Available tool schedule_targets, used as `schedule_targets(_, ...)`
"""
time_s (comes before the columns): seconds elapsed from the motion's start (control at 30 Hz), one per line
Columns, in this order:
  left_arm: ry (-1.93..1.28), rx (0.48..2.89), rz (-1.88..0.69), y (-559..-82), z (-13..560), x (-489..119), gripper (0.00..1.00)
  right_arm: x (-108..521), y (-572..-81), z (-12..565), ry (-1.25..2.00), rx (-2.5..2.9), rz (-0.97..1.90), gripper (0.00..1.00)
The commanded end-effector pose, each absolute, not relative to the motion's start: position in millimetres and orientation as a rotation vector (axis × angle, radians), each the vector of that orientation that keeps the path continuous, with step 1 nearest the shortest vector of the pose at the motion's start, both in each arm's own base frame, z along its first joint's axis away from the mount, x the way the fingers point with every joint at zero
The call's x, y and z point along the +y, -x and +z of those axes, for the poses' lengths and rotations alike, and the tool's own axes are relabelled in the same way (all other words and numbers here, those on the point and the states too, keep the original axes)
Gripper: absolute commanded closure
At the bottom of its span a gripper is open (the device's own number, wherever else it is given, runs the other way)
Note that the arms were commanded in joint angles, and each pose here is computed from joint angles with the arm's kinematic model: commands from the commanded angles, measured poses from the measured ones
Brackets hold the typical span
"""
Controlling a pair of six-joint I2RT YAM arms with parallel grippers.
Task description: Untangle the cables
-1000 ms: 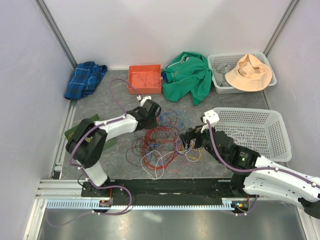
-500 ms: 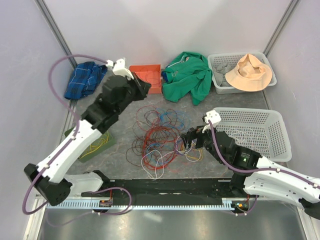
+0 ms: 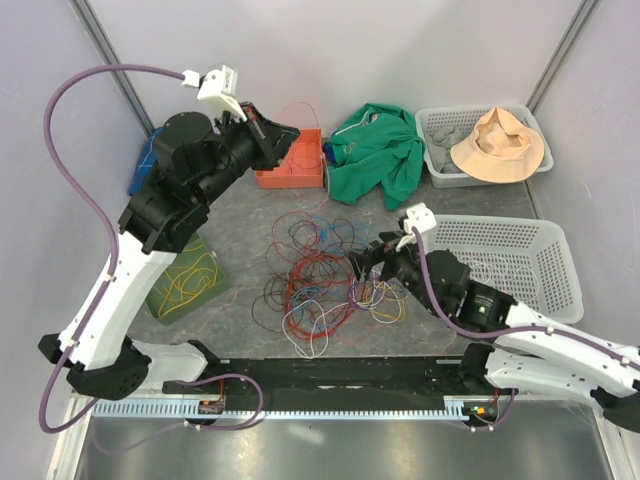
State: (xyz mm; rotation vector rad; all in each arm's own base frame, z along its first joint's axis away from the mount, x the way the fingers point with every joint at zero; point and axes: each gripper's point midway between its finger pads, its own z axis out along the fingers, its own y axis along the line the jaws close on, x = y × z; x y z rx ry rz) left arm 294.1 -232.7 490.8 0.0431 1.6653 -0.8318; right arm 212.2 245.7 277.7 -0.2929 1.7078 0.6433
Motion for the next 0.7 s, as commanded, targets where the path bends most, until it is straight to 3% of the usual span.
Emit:
schedule_targets(0.0,-0.136,1.637,-0.855,-286,518,-240,0.98,271,-229,326,0.283,1.536,0.69,0.02)
schedule_targets(0.4,-0.152,1.649,-0.868,-283,524,-243,0.98,318,-286,311,0.266,1.522,0.587,0.02)
schedule_targets(0.5,-0.153,1.655,-0.864,-282,522,-242,0.98,325,-301,303,0.246,1.541,0.637,0.1)
schedule_targets(0.53,-0.151,1.65,-0.862,-281,524,-241,0.98,332,-301,299,0.274,1.545,0.671,0.14)
schedule_targets(0.6,-0.149,1.65,-0.852,-281,523,-239,0.98,333,-304,300,0.263,1.536,0.701,0.44)
schedule_targets(0.63,-0.146,1.651,-0.847,-281,523,-238,0.98,333,-304,301,0.259,1.536,0.706,0.6)
schedule_targets(0.67,-0.138,1.652,-0.833,-282,521,-235,0.98,332,-303,302,0.254,1.536,0.709,0.88)
